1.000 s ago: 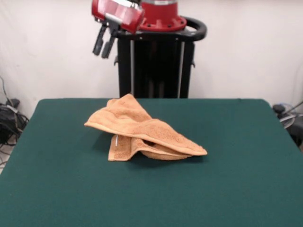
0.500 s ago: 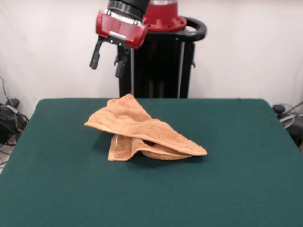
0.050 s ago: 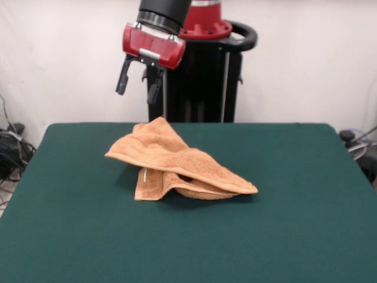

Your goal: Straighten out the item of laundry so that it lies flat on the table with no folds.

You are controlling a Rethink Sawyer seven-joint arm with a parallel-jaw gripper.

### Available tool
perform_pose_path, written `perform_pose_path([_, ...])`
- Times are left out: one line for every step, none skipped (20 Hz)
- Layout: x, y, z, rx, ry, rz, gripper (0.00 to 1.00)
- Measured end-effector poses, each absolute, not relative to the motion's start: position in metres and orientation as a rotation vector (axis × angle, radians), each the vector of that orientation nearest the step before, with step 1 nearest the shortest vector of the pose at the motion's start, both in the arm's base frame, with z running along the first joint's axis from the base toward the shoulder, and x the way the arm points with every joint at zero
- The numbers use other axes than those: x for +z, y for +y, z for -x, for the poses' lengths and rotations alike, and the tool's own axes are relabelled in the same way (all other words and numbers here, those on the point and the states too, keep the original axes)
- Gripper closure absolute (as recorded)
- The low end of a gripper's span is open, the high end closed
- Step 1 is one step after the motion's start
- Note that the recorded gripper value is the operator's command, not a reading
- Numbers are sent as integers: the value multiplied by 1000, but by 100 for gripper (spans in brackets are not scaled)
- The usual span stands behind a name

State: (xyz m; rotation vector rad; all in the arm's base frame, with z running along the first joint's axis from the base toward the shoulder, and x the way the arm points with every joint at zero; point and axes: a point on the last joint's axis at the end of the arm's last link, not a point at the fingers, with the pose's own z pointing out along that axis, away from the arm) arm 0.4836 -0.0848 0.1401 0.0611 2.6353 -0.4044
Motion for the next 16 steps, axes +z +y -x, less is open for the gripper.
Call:
perform_pose_path([139, -84, -483, -404, 2635, -60, 0])
perform_pose_path([137, -84, -483, -402, 2635, -57, 0])
perform_pose_path([134, -83, -483, -401, 2635, -54, 0])
perform_pose_path([132, -82, -483, -400, 2635, -52, 0])
perform_pose_path([130, -82, -482, -398, 2635, -49, 0])
perform_pose_path([127, -81, -482, -396, 2635, -47, 0])
perform_pose_path([124, -81, -482, -395, 2634, -45, 0])
perform_pose_path([122, -80, -481, -394, 2633, -45, 0])
perform_pose_path([118, -80, -481, -392, 2631, -44, 0])
perform_pose_path([114, -79, -481, -390, 2629, -42, 0])
perform_pose_path([112, -78, -480, -389, 2628, -41, 0])
perform_pose_path([108, -77, -480, -387, 2627, -39, 0])
perform_pose_path([107, -77, -480, -386, 2626, -38, 0])
perform_pose_path([104, -76, -479, -384, 2625, -36, 0])
perform_pose_path([101, -75, -479, -382, 2625, -35, 0])
perform_pose_path([98, -74, -478, -380, 2625, -33, 0])
